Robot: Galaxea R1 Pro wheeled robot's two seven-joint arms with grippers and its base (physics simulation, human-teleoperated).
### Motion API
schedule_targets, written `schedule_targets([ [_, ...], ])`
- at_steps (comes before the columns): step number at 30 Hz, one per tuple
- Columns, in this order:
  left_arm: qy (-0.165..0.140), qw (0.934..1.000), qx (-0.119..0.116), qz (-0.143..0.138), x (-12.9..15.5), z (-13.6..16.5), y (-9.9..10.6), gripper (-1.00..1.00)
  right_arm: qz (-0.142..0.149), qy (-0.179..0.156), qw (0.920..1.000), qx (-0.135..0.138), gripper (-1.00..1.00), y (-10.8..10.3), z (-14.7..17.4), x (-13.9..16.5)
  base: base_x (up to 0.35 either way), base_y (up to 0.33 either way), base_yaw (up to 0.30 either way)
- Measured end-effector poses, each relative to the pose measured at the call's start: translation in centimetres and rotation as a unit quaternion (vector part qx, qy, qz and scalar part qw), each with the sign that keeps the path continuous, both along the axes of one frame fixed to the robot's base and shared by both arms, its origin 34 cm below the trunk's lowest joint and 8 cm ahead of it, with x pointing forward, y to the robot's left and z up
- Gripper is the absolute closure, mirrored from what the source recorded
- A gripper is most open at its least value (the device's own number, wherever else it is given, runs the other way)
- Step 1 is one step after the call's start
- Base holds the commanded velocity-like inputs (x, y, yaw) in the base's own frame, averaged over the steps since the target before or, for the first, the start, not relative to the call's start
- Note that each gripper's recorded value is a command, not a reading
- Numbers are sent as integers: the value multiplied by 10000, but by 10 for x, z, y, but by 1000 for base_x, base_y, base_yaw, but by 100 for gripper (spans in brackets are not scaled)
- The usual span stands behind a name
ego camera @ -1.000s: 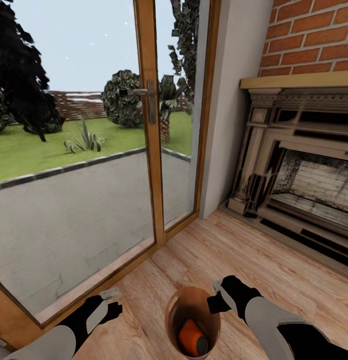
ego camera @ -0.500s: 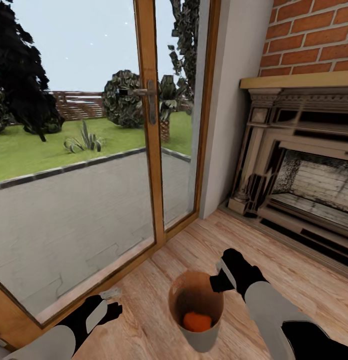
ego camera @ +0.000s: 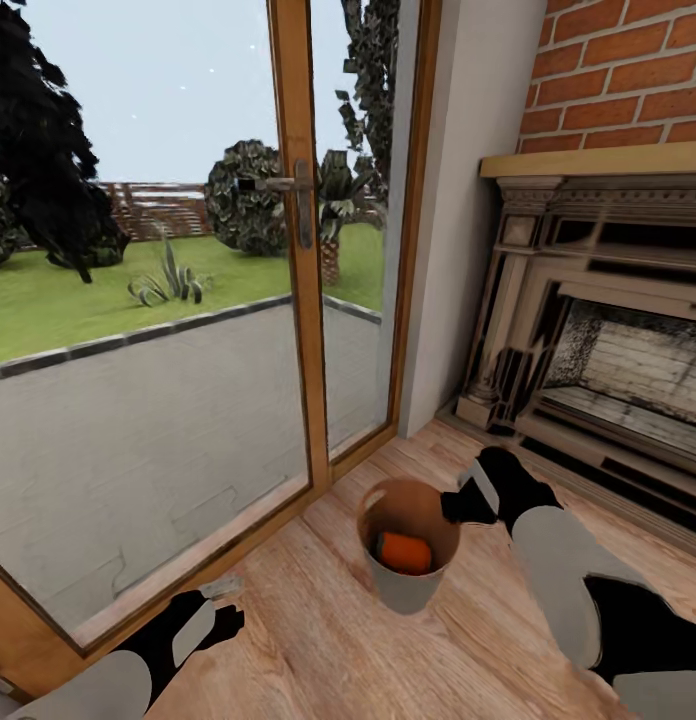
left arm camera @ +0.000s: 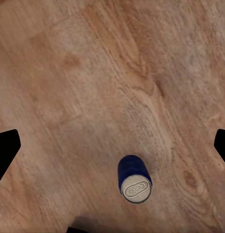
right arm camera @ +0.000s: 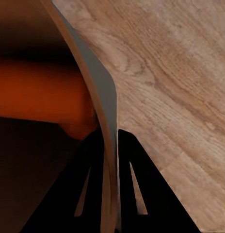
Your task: Put the three can of soda from the living room inside the tash can in the kitchen.
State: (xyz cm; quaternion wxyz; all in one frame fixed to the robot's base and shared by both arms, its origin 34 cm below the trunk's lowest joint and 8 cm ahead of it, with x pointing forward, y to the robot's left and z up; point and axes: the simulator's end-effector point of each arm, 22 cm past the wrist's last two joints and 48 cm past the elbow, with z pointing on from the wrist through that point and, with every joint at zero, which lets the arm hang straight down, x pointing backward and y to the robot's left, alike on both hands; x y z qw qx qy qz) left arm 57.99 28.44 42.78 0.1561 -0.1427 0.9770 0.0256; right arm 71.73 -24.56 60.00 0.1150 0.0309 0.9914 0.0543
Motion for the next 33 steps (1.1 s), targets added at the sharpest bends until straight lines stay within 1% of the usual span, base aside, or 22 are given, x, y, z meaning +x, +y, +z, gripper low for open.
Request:
schedule_targets([
  [1,-2,10000,-1,-1,0,0,0,-100,-44,47,10000,22,100,-4,3,2,0,0,0],
  [2,-1,10000,-6,-2,0,0,0,-100,-140,193,9997,85,100,-13,6,3,0,0,0],
  [3,-2,10000,-8,-2,0,0,0,-100,-200,256,9995,68,100,-23,10,3,0,0,0],
  [4,-2,10000,-9,-4,0,0,0,-100,-257,330,9991,36,100,-35,12,3,0,0,0],
  [5,-2,10000,-12,-6,0,0,-1,-100,-403,496,9979,105,100,-51,16,0,0,0,0],
  [7,-5,10000,-14,-10,0,0,-1,-100,-536,646,9965,-1,100,-81,26,-4,0,0,0],
  [8,-7,10000,-15,-12,0,0,-1,-100,-546,656,9963,-124,100,-94,30,-4,0,0,0],
  [9,-8,10000,-15,-15,0,0,-1,-100,-584,705,9956,-191,100,-105,34,-6,0,0,0],
  [10,-8,10000,-16,-16,0,0,-1,-100,-580,728,9953,-274,100,-112,35,-7,0,0,0],
  [11,-10,10000,-18,-18,1,0,-1,-100,-601,756,9949,-302,100,-118,37,-8,0,0,0],
  [13,-10,10000,-20,-20,1,0,-1,-100,-627,768,9947,-280,100,-119,39,-8,0,0,0],
  [16,-8,10000,-23,-26,1,0,-2,-100,-701,746,9947,-72,100,-111,41,-6,0,0,0],
  [18,-7,10000,-25,-36,1,0,-2,-100,-715,719,9948,-13,100,-109,44,-3,0,0,0],
  [22,-3,10000,-21,-55,0,0,-3,-100,-639,621,9958,-213,100,-116,57,6,0,0,0],
  [24,0,10000,-29,-74,0,0,-7,-100,-592,543,9963,-316,100,-119,68,14,0,0,0],
  [25,5,10000,-37,-88,0,-1,-10,-100,-568,495,9966,-344,100,-119,75,19,0,0,0],
  [27,8,9999,-42,-105,0,-1,-13,-100,-543,293,9974,-370,100,-118,97,35,0,0,0],
  [28,8,9999,-43,-108,0,-1,-14,-100,-546,232,9977,-335,100,-116,104,40,0,0,0],
  [30,10,9999,-44,-111,0,-1,-15,-100,-501,113,9980,-379,100,-114,119,50,0,0,0],
  [33,11,9999,-50,-117,0,-1,-16,-100,-354,-39,9966,-747,100,-122,143,63,0,0,0],
])
